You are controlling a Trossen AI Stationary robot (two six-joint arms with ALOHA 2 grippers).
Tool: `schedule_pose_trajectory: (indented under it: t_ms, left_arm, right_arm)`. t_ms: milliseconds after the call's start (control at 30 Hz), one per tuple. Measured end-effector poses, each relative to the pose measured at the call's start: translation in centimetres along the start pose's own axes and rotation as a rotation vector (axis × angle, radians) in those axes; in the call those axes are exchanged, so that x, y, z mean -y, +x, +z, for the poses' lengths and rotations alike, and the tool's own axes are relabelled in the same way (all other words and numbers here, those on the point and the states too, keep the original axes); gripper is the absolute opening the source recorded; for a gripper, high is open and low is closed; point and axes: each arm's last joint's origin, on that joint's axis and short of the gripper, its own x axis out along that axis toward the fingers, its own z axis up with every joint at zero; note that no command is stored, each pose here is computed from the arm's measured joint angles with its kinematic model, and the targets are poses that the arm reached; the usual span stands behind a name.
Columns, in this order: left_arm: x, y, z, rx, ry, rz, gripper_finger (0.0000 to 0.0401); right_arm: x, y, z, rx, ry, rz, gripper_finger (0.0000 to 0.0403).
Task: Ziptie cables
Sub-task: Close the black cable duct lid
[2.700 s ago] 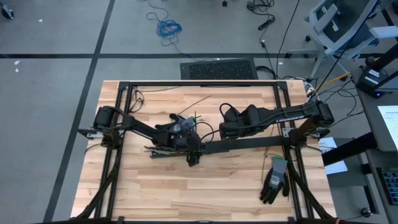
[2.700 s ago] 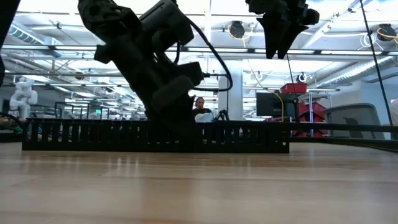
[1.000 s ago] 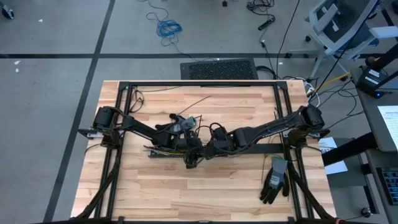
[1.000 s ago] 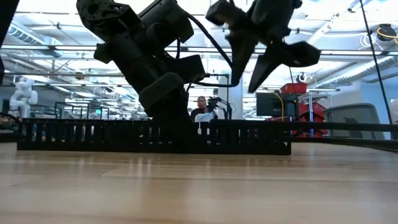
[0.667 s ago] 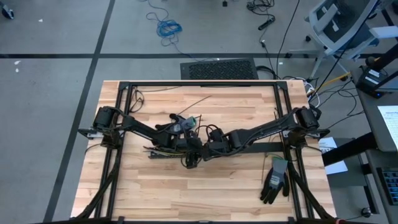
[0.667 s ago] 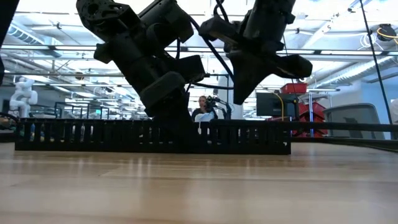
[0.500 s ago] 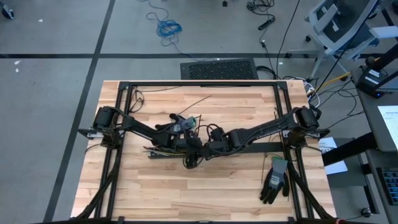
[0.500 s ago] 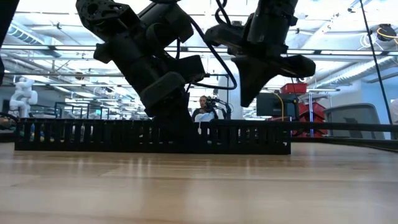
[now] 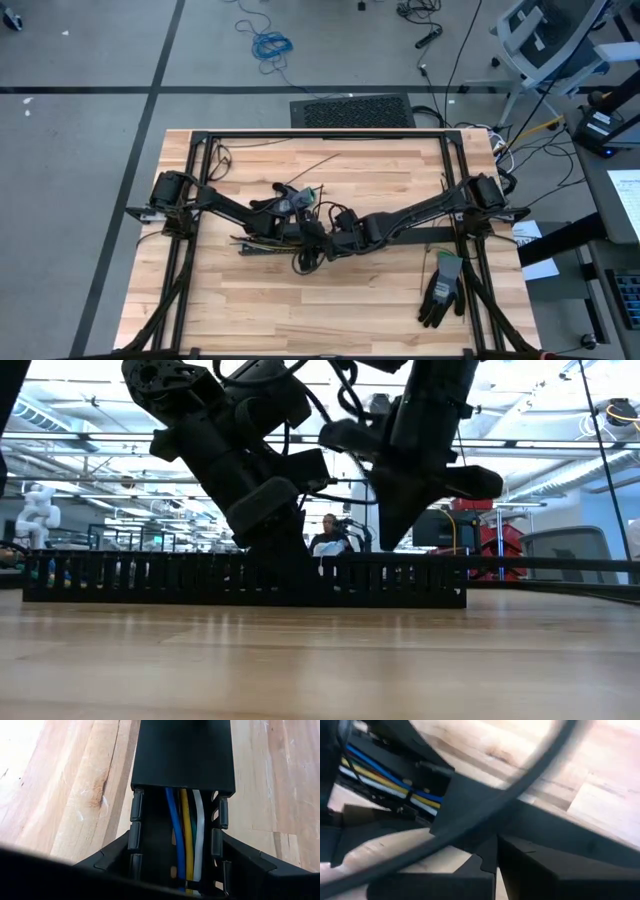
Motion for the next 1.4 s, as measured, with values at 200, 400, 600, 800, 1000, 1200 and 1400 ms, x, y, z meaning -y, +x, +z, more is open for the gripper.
schedule_pose_trajectory:
  t_ms: [200, 400, 600, 800, 1000, 1200, 1400]
  left_arm:
    - [0.0, 0.0, 0.0, 0.002, 0.001, 0.006, 0.0248]
    - [0.0, 0.0, 0.0, 0.004, 0.000, 0.014, 0.0248]
    - [0.0, 0.0, 0.0, 0.002, 0.001, 0.018, 0.0248]
    - [0.0, 0.0, 0.0, 0.004, 0.005, 0.019, 0.0248]
    - [-0.1, 0.0, 0.1, 0.016, 0.005, 0.022, 0.0248]
    - [-0.1, 0.0, 0.1, 0.021, 0.006, 0.022, 0.0248]
    - [-0.1, 0.0, 0.1, 0.021, 0.032, 0.020, 0.0248]
  right_arm:
    - [-0.3, 0.3, -0.6, 0.000, -0.014, 0.004, 0.0000]
    - [-1.4, 1.0, -0.3, 0.006, -0.034, 0.111, 0.0000]
    - [-2.6, 2.3, -0.2, 0.020, -0.051, 0.198, 0.0000]
    - [-2.9, 2.3, 0.0, 0.027, -0.106, 0.231, 0.0000]
    - [-2.1, -0.4, 0.7, 0.087, -0.142, 0.221, 0.0000]
    - [0.4, -3.3, 1.0, 0.049, -0.108, 0.083, 0.0000]
    - [2.6, -3.2, 0.0, -0.041, 0.000, -0.151, 0.0000]
